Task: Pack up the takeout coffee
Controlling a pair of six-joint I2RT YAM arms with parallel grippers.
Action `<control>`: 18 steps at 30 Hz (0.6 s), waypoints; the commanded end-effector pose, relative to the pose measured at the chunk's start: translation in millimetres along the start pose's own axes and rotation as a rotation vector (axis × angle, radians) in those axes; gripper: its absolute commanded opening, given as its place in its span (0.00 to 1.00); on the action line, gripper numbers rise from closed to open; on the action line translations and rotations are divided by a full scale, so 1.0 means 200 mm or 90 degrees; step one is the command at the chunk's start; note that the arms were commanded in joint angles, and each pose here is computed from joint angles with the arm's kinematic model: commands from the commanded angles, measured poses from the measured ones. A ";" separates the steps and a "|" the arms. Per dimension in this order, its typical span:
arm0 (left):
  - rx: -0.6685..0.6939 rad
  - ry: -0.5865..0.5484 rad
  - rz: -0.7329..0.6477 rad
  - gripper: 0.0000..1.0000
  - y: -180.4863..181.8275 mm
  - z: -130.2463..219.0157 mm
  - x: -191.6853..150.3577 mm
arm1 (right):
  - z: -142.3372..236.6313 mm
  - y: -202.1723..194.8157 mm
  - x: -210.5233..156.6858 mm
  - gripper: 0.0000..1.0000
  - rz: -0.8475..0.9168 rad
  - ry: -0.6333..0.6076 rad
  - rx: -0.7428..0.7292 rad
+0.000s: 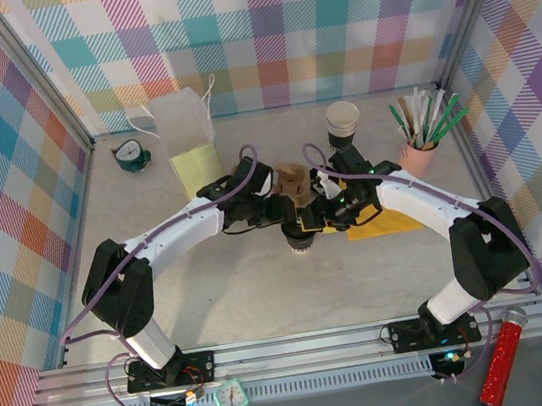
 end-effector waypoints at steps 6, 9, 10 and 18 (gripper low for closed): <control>0.053 0.077 0.009 0.40 0.08 -0.02 -0.13 | -0.06 -0.13 -0.05 0.51 -0.003 0.033 -0.090; 0.046 0.057 0.002 0.41 0.04 0.03 -0.07 | -0.02 -0.06 -0.03 0.53 0.007 0.016 -0.065; 0.044 0.052 0.001 0.41 0.03 0.04 -0.06 | 0.00 -0.03 -0.02 0.54 0.012 0.009 -0.056; 0.017 0.008 -0.010 0.58 -0.07 0.17 0.05 | 0.11 0.14 0.03 0.68 0.030 -0.028 -0.007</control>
Point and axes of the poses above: each hand's point on the last joint's axis, 136 mm out from that joint toward the fingers, its own z axis back along the fingers, its own y axis along the line the jaws close on, x = y × z, the point moved 6 cm from there along z, back along the fingers, and after that the axes turned 13 degrees about -z, right-handed, at the moved point
